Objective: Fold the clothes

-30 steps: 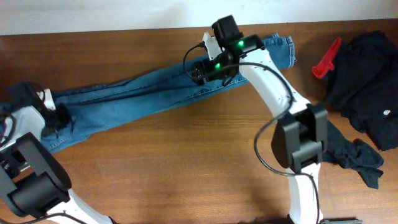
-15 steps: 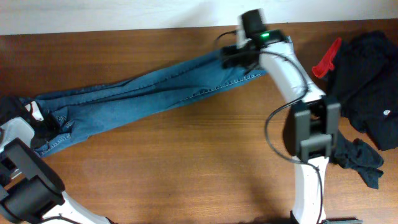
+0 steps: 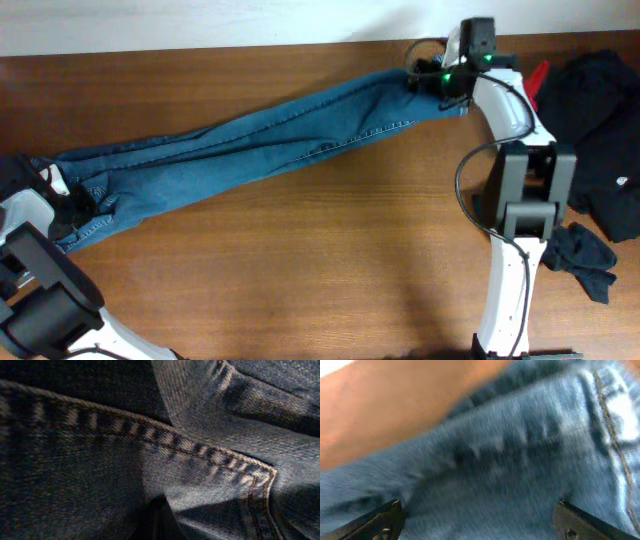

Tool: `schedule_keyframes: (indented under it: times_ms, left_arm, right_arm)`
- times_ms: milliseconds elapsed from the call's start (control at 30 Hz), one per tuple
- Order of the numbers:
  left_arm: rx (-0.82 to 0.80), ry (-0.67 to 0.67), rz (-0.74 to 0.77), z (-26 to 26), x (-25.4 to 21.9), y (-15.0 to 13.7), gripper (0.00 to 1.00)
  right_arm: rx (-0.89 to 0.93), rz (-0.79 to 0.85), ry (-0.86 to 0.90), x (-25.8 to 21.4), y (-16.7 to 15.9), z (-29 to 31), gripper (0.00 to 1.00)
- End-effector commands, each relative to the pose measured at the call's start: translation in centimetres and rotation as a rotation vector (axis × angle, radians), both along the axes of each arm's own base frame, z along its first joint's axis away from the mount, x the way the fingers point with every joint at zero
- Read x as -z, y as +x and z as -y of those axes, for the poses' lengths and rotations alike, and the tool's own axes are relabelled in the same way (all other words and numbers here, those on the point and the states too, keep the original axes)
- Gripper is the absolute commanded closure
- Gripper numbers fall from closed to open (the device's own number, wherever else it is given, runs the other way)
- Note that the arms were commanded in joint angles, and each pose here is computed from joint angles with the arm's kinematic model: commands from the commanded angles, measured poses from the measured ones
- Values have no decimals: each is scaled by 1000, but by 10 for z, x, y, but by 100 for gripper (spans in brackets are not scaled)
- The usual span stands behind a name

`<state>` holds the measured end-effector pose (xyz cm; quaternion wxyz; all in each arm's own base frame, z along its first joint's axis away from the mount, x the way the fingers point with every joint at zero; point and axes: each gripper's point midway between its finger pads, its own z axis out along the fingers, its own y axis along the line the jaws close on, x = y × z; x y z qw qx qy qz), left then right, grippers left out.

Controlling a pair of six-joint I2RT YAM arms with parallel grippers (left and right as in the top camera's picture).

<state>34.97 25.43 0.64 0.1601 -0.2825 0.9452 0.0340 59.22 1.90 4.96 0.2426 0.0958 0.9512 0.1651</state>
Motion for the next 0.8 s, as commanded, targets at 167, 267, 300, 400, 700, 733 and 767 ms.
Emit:
schedule_keyframes:
  times_ms: [167, 267, 300, 400, 700, 733, 767]
  left_arm:
    - [-54, 15, -84, -7, 12, -25, 100]
    - [-54, 17, -82, -7, 12, -25, 100]
    - [-55, 18, -82, -8, 11, -25, 99]
    - [-56, 17, -81, -8, 11, -25, 99]
    - [-55, 23, -63, -9, -5, -23, 93]
    - [-52, 20, -50, -8, -9, -21, 90]
    - [-43, 9, -18, -6, -16, -15, 85]
  right_arm:
    - [267, -240, -396, 36, -48, 97, 0]
    - [385, -361, -542, 35, -83, 152, 4]
    - [419, -393, -565, 35, -93, 166, 4]
    - [464, -457, -528, 35, -114, 190, 7]
    - [489, -398, -489, -30, -128, 204, 4]
    - [448, -374, -477, -37, -124, 199, 3]
    - [380, -344, -456, -45, -119, 190, 1]
